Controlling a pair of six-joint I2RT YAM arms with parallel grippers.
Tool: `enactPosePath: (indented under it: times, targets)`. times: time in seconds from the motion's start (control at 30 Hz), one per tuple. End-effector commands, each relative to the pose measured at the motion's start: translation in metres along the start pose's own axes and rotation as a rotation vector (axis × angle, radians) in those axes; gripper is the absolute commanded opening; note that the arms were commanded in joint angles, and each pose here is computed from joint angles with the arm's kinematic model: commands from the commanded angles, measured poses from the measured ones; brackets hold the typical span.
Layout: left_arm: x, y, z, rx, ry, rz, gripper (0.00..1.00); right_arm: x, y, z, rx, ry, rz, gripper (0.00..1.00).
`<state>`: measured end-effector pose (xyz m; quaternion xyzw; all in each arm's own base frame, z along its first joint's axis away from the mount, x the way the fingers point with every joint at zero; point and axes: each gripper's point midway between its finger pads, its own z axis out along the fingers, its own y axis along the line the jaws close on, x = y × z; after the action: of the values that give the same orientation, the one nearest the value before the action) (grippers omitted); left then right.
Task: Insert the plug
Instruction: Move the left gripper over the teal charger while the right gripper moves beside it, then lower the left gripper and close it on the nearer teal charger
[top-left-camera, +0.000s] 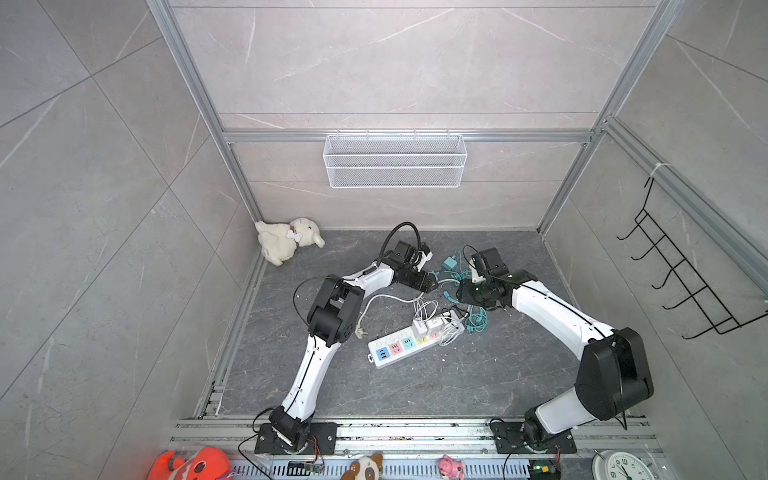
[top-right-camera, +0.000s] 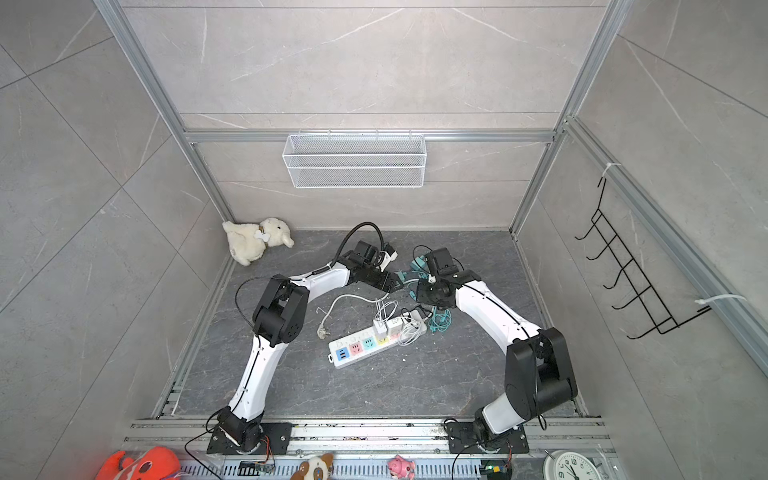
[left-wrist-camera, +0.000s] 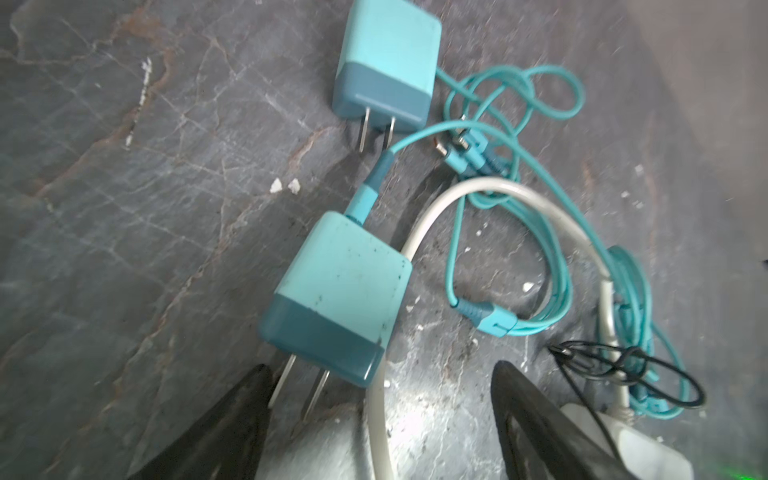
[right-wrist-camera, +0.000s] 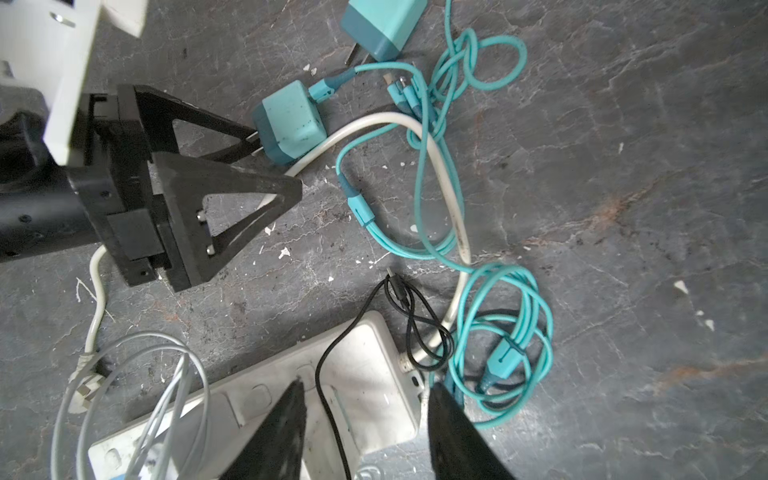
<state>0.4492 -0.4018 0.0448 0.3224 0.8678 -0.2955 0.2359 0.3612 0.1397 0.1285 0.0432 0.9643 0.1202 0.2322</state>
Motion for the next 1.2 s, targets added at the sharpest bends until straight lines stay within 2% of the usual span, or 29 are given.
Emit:
enactPosePath:
  times: [0.0,0.23,0.53,0.77,1.17]
  targets:
    - [0.013,0.005,0.004,-0.09,0.088,0.116,0.86,0.006,-0.006,-0.006,0.018,0.012,-0.012,0.5]
    - [0.017,0.005,0.008,-0.105,0.152,0.227,0.9,0.007,-0.005,-0.008,0.011,0.019,-0.028,0.49]
    - [0.012,0.015,0.003,-0.162,0.196,0.358,0.9,0.007,-0.004,-0.01,0.009,0.022,-0.039,0.49]
    - [-0.001,0.004,-0.013,-0.124,0.151,0.473,0.92,0.006,-0.004,-0.011,0.01,0.02,-0.042,0.49]
    - [-0.035,-0.001,-0.051,0.04,0.028,0.484,0.91,0.002,-0.003,-0.012,0.016,0.024,-0.045,0.49]
